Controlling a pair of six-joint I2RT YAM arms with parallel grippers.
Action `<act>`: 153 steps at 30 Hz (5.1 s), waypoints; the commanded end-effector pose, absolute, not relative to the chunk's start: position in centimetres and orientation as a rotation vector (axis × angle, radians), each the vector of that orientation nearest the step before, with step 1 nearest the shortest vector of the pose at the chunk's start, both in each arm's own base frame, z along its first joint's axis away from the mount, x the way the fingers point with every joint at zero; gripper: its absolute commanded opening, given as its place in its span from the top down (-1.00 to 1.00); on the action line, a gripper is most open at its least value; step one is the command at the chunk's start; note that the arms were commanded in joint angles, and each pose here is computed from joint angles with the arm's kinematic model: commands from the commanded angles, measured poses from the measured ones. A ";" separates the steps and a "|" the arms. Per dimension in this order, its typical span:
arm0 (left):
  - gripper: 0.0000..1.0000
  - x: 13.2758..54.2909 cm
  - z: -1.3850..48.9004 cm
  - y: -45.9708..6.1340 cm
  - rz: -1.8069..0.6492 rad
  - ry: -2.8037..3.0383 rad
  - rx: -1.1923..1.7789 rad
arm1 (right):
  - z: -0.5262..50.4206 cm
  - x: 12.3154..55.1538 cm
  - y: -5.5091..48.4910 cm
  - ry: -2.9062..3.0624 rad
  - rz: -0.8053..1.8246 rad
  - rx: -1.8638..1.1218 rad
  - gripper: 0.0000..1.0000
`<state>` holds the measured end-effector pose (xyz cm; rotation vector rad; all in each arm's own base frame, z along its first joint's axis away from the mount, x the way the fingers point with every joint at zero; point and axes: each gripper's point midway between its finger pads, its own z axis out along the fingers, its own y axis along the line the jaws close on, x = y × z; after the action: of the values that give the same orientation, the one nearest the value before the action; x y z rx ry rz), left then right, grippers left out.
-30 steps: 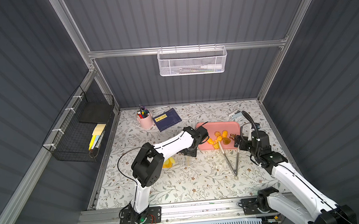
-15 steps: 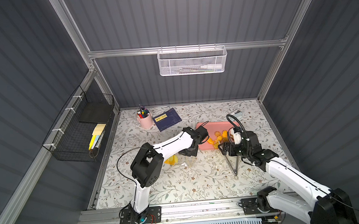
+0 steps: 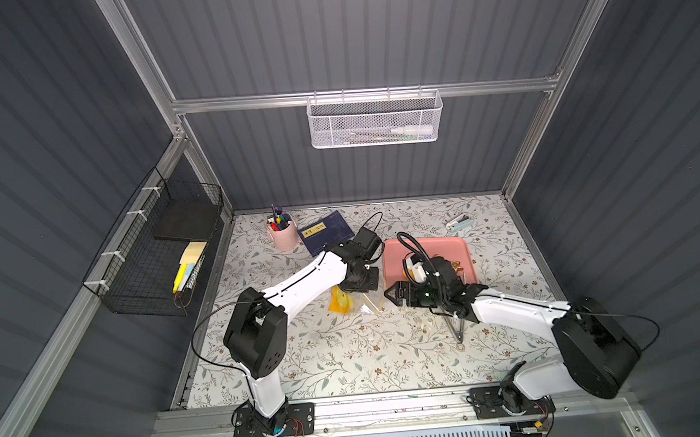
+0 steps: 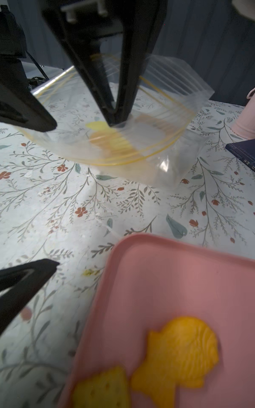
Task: Put the cookies into a resealable bag to prevent moisture
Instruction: Open the ziploc bag at the center of the board, then pick up the clamp from the center of the board, then pick up the cookie from the tray.
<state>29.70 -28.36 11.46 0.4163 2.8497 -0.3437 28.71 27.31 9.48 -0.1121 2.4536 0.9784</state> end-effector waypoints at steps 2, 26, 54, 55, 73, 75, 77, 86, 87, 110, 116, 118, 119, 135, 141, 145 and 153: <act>1.00 28.8 12.6 -29.2 -0.444 2.821 0.514 | 10.6 30.6 29.6 2.424 1.021 -0.068 -0.77; -0.38 27.2 13.6 -27.3 -0.517 2.847 0.438 | 9.0 32.1 30.4 2.472 0.983 0.185 1.00; -0.76 26.7 11.8 -26.9 -0.405 2.873 0.267 | 8.9 32.6 29.7 2.444 0.977 0.334 1.00; -0.66 27.0 11.9 -26.7 -0.387 2.861 0.262 | 9.0 32.6 29.8 2.443 0.987 0.327 1.00; 1.00 29.6 13.7 -27.3 -0.415 2.777 0.257 | 8.3 31.9 30.1 2.604 1.055 0.102 0.54; 1.00 29.4 13.5 -26.9 -0.400 2.789 0.241 | 8.8 32.2 29.9 2.596 1.069 0.054 0.11; 1.00 29.3 12.8 -26.6 -0.388 2.806 0.212 | 10.5 32.2 29.9 2.558 1.090 -0.033 -0.44; 1.00 30.5 9.4 -27.1 -0.408 2.868 0.118 | 15.1 27.7 18.8 2.611 0.515 -0.024 -0.98; 1.00 30.8 9.3 -27.2 -0.414 2.865 0.112 | 15.2 26.7 16.8 2.638 0.417 0.009 -0.98; 1.00 31.9 12.4 -22.7 -0.188 2.740 -0.364 | 5.2 20.3 10.2 2.926 0.007 0.219 -0.98; 1.00 30.1 9.1 -21.6 -0.127 2.811 -0.400 | 2.8 21.6 10.0 2.907 -0.058 0.266 -0.94; 1.00 30.2 7.9 -22.6 -0.189 2.832 -0.412 | 2.2 21.8 9.5 2.895 -0.104 0.284 -0.89; 1.00 30.2 7.5 -23.0 -0.206 2.842 -0.414 | 2.1 21.9 9.3 2.889 -0.120 0.288 -0.87; 1.00 32.4 5.0 -27.9 -0.452 2.852 -0.416 | 5.8 23.2 8.7 2.662 -0.009 0.256 -0.17; 1.00 31.9 4.2 -27.8 -0.472 2.864 -0.429 | 10.0 23.0 8.6 2.648 0.003 0.137 -0.08; 1.00 32.1 4.3 -28.0 -0.481 2.859 -0.410 | 12.3 22.7 8.9 2.716 -0.028 0.040 -0.07; 1.00 32.0 4.2 -28.5 -0.499 2.876 -0.350 | 15.8 22.8 9.7 2.835 -0.044 -0.157 -0.08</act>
<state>32.34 -28.31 5.08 -0.3853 2.8432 -0.5076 24.40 10.40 15.58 -0.0361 2.7333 0.0199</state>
